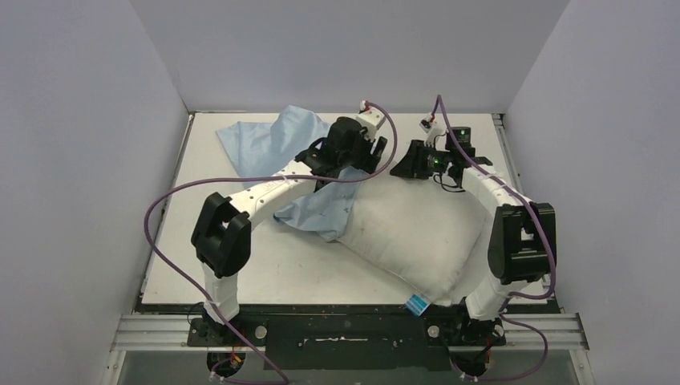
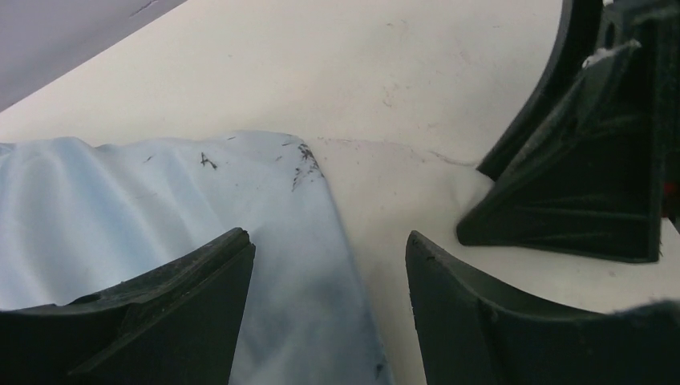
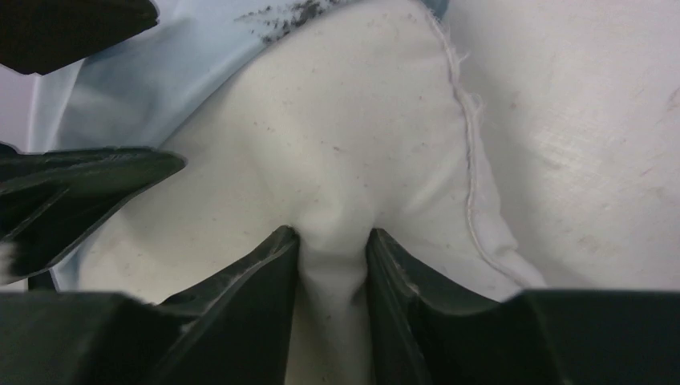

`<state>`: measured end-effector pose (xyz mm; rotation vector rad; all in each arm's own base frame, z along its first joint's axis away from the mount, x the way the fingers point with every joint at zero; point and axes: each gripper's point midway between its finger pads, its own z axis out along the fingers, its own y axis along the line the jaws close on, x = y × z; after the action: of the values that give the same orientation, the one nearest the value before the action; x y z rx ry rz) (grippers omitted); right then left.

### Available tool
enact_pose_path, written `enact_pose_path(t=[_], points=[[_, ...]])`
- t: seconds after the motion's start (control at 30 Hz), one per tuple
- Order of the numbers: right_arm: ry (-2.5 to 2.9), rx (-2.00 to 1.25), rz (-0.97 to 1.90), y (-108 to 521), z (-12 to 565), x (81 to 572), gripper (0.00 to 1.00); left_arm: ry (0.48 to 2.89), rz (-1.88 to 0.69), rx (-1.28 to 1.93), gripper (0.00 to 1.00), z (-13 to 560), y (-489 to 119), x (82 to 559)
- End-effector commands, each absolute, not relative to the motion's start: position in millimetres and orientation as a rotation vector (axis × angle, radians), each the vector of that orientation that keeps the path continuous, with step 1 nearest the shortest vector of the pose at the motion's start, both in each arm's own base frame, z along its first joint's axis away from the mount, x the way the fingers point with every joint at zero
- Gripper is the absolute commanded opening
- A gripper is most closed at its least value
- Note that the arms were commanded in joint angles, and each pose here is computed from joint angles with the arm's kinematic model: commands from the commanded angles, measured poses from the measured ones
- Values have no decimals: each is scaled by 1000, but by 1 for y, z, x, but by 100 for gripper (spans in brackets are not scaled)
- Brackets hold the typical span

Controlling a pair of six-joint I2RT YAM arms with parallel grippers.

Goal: Put the pillow into the pillowcase

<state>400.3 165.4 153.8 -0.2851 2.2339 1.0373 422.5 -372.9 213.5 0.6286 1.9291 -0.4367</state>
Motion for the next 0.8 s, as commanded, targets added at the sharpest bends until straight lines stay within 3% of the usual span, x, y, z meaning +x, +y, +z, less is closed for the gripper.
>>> enact_pose_path(t=[0.0,0.07,0.13,0.27,0.43,0.6,0.77], points=[[2052,-385,1104,189,190,385,23,1896,-381,602,66,221,-376,446],[2035,-382,1114,195,195,378,8,1919,-334,596,61,208,-373,452],[2000,-392,1113,200,202,377,0,1922,-305,593,51,204,-371,455],[1977,-360,1101,202,207,373,0,1872,-348,580,1,220,-374,451],[1931,-314,1105,207,217,371,0,1760,-509,507,0,281,-387,437],[1868,-257,1149,218,232,372,0,1547,-814,529,0,363,-426,387],[1754,-101,1125,209,253,382,0,1446,-1090,528,0,378,-446,351]])
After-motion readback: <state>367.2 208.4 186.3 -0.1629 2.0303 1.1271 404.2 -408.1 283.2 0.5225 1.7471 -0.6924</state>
